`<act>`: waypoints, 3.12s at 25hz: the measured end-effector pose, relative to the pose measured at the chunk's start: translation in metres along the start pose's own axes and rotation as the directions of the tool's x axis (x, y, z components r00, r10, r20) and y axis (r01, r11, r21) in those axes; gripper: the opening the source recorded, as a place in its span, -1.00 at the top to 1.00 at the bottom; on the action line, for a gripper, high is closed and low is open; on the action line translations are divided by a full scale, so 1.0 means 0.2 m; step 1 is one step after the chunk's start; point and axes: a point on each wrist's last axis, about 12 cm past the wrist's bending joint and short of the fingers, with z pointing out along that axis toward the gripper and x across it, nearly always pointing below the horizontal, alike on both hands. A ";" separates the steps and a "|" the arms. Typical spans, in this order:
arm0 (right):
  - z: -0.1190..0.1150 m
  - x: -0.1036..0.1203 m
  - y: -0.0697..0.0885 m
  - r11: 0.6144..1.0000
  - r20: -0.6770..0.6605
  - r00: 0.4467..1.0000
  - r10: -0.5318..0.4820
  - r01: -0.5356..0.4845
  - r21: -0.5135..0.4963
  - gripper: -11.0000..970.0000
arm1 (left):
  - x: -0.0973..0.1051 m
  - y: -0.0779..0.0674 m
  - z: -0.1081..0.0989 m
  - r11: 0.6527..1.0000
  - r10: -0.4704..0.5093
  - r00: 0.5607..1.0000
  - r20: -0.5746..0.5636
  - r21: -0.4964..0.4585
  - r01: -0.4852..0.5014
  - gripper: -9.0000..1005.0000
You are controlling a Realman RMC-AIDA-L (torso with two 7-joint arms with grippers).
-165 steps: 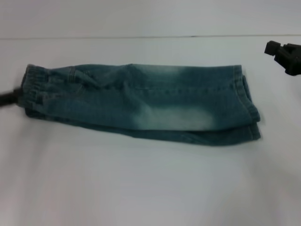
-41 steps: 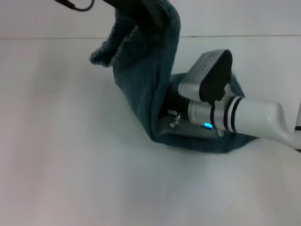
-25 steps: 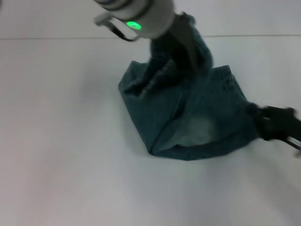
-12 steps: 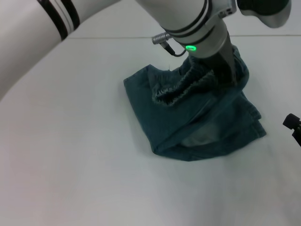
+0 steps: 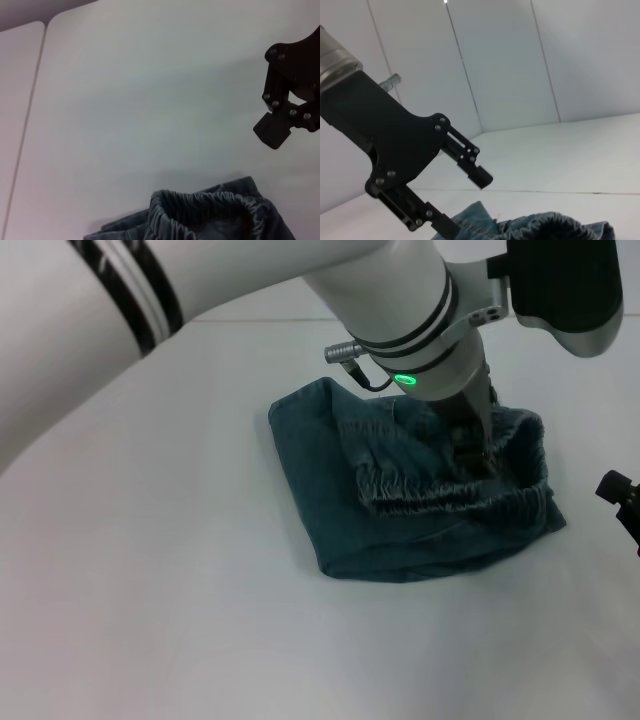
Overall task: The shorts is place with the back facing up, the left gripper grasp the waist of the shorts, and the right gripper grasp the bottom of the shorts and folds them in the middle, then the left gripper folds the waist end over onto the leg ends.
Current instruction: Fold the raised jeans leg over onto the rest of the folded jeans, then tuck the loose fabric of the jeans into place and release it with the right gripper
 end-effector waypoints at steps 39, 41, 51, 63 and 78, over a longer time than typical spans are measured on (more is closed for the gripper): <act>1.00 -0.92 0.60 0.616 -0.629 0.184 -0.755 0.527 -0.585 -0.76 | 1.76 -0.81 -0.38 0.490 -0.472 0.235 0.850 0.031 0.871 -0.86; 1.03 -0.88 0.67 0.573 -0.617 0.115 -0.778 0.534 -0.622 -0.76 | 1.77 -0.82 -0.37 0.478 -0.474 0.230 0.850 0.029 0.878 -0.86; 1.12 -0.64 0.86 0.439 -0.597 -0.085 -0.797 0.598 -0.671 -0.76 | 1.79 -0.83 -0.35 0.458 -0.479 0.232 0.847 0.016 0.889 -0.86; 1.14 -0.50 0.85 0.455 -0.627 -0.068 -0.776 0.628 -0.632 -0.74 | 1.79 -0.83 -0.35 0.452 -0.476 0.227 0.850 0.015 0.892 -0.86; 1.18 -0.46 0.79 0.462 -0.649 -0.082 -0.757 0.634 -0.620 -0.71 | 1.80 -0.85 -0.36 0.439 -0.466 0.211 0.859 0.017 0.898 -0.86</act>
